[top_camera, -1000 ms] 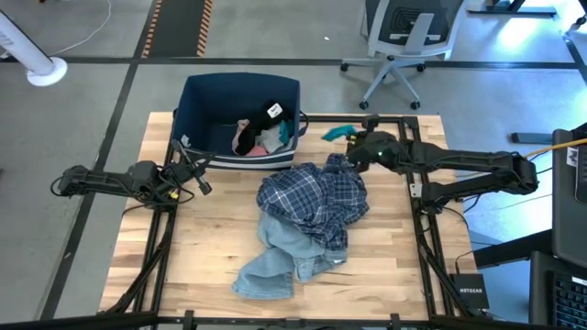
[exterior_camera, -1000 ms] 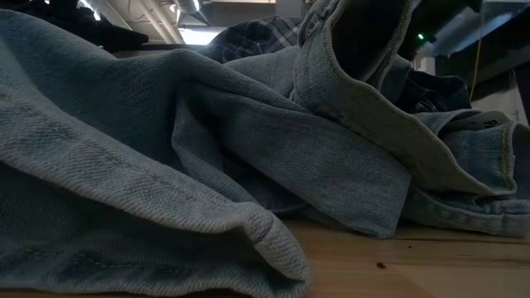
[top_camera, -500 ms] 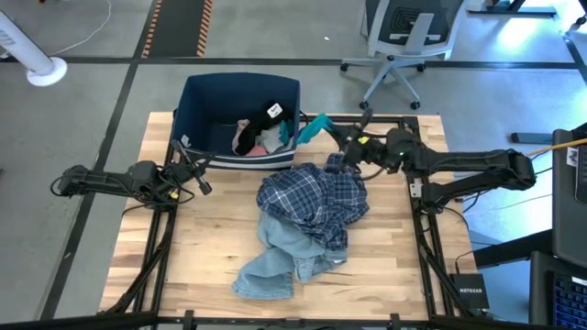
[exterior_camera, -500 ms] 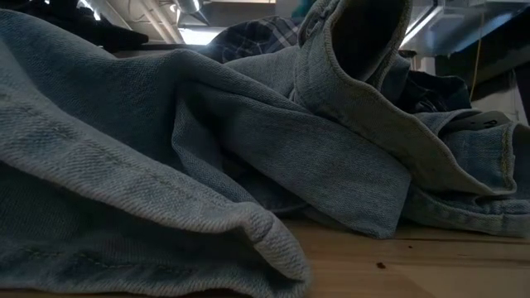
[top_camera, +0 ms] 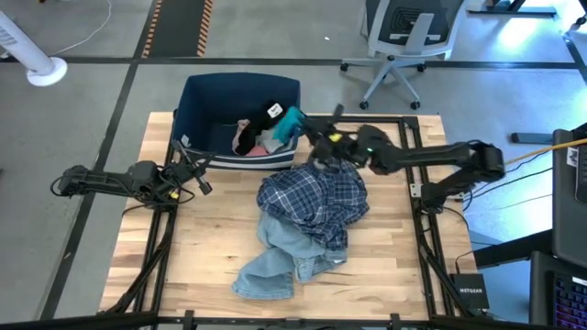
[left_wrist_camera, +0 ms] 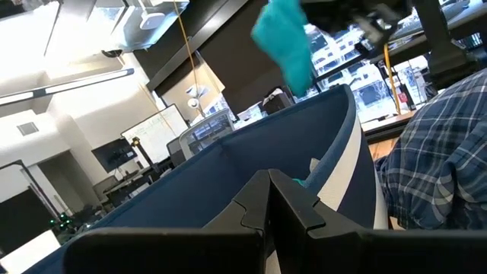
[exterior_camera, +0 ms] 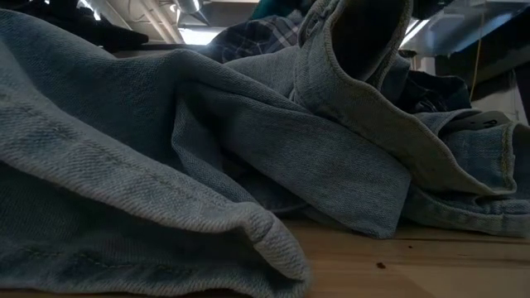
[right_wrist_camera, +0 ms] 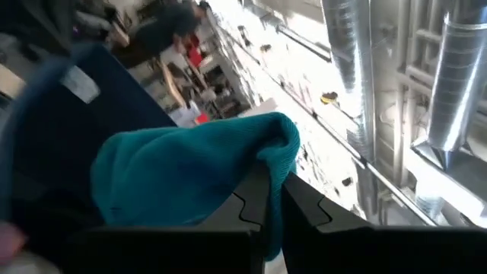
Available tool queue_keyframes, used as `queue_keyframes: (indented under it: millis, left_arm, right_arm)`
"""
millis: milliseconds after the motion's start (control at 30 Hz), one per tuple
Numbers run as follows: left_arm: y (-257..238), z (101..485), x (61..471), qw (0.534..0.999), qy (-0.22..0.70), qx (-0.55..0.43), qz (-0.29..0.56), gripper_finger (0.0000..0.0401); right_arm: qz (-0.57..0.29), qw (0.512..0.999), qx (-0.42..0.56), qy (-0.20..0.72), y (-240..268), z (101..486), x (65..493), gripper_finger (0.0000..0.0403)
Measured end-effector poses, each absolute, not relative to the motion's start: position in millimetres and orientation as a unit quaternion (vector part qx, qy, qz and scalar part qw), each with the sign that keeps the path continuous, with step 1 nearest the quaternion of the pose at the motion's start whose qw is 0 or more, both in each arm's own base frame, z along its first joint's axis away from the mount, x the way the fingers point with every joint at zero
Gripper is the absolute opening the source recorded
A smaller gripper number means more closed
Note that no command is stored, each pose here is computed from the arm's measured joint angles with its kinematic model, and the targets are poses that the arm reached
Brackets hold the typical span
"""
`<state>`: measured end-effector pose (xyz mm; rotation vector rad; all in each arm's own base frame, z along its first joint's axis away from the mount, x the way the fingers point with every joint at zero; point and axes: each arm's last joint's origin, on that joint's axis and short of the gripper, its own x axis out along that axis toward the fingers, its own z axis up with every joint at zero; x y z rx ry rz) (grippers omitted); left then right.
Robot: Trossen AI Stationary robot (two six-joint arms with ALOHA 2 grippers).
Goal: Sort clothes
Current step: Put the blue sock into the blue laundry bin, then put the blue shirt into the blue laundry bin
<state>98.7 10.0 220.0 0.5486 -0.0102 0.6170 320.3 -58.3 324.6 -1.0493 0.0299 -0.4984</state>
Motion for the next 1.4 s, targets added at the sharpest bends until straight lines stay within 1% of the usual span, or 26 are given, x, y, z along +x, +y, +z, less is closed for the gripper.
queue_keyframes:
  millis: [133, 333, 400, 500, 667, 800, 967, 1100, 1200, 1333, 1400]
  left_arm:
    - [10.0, 220.1, 98.6, 0.916, -0.005, 0.267, 0.300, 0.0001]
    - [10.0, 220.0, 98.7, 0.916, -0.005, 0.267, 0.300, 0.0001]
    - [10.0, 220.0, 98.7, 0.916, -0.005, 0.267, 0.300, 0.0001]
    - [10.0, 219.9, 98.7, 0.916, -0.005, 0.267, 0.300, 0.0001]
    - [10.0, 219.9, 98.7, 0.916, -0.005, 0.267, 0.300, 0.0001]
    - [10.0, 219.9, 98.7, 0.916, -0.005, 0.267, 0.300, 0.0001]
    - [10.0, 219.9, 98.7, 0.916, -0.005, 0.267, 0.300, 0.0001]
    - [10.0, 219.9, 98.7, 0.916, -0.005, 0.267, 0.300, 0.0001]
    - [10.0, 219.9, 98.7, 0.916, -0.005, 0.267, 0.300, 0.0001]
    - [10.0, 219.9, 98.7, 0.916, -0.005, 0.267, 0.300, 0.0001]
    - [10.0, 220.0, 98.7, 0.916, -0.005, 0.267, 0.300, 0.0001]
  right_arm:
    - [-0.231, 0.835, -0.498, 0.048, -72.0, 329.8, 350.8, 0.0026]
    - [-0.212, 0.832, -0.495, 0.132, -84.3, 337.5, 386.0, 0.0029]
    - [-0.198, 0.831, -0.497, 0.155, -86.0, 341.1, 394.6, 0.0042]
    - [-0.166, 0.825, -0.500, 0.205, -85.8, 348.4, 399.5, 0.0081]
    - [-0.107, 0.802, -0.503, 0.303, -84.4, 364.2, 390.3, 0.0150]
    - [-0.066, 0.781, -0.504, 0.363, -82.0, 382.5, 377.2, 0.0179]
    - [-0.029, 0.770, -0.482, 0.417, -69.5, 398.1, 360.7, 0.0186]
    - [0.017, 0.756, -0.460, 0.466, -50.7, 397.9, 347.7, 0.0186]
    - [0.050, 0.724, -0.448, 0.522, -39.2, 385.6, 338.5, 0.0186]
    - [0.049, 0.679, -0.421, 0.600, -35.6, 356.6, 328.0, 0.0186]
    - [0.052, 0.665, -0.406, 0.624, -35.0, 339.7, 320.4, 0.0186]
